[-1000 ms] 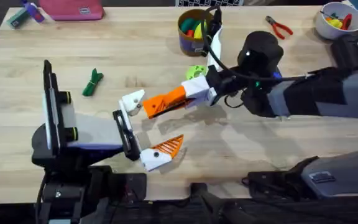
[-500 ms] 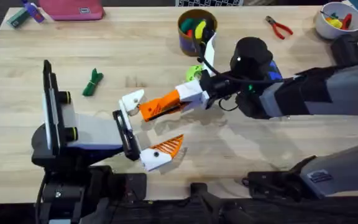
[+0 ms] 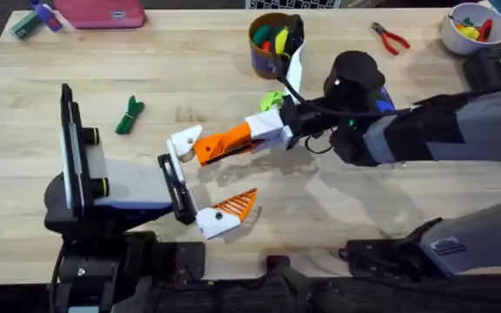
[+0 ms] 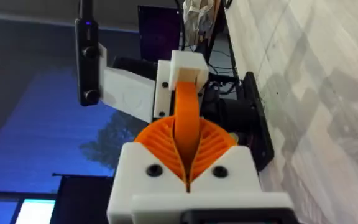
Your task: Pick up the gripper from the table and insert it into the empty holder that is missing its gripper. Then pick up a screw, insert it into the mounting hole, and use the screwdriver to tighten it. Finally, clean up the table by picking up the vegetable and placing it into the bucket.
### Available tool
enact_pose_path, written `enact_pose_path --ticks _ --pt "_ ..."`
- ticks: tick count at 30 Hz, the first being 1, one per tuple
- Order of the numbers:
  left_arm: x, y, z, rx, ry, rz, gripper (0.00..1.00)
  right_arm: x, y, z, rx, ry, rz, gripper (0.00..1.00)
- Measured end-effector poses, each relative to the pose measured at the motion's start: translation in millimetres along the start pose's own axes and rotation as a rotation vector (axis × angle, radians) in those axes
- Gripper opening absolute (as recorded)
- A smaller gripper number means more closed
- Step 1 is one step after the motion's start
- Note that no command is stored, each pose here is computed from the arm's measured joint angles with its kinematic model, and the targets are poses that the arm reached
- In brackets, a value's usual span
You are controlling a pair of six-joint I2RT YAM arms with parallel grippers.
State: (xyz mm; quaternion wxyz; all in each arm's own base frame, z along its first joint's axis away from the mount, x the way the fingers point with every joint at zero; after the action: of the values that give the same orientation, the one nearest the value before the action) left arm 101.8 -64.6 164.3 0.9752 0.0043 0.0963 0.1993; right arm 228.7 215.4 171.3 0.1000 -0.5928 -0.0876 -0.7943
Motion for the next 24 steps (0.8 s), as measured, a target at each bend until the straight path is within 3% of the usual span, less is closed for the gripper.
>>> enact_pose_path --ticks 24 --pt "-0.1 0.0 0.0 0.000 -0.008 -0.002 0.987 1.1 -12.9 4.1 -0.058 0.004 -0.025 0.009"
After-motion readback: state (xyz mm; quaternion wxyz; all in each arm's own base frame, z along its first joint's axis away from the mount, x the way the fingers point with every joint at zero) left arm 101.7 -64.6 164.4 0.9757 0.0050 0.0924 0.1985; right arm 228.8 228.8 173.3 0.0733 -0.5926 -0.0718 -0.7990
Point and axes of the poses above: each hand's point on the last joint's axis, 136 mm out from that joint toward the fingers, its own y axis back along the fingers, its own x axis along the line the jaws close on, z = x × y, the point moved 10 cm from there along y, back along the fingers, and after that the axes turned 7 degrees about y, right-handed, at the moved point
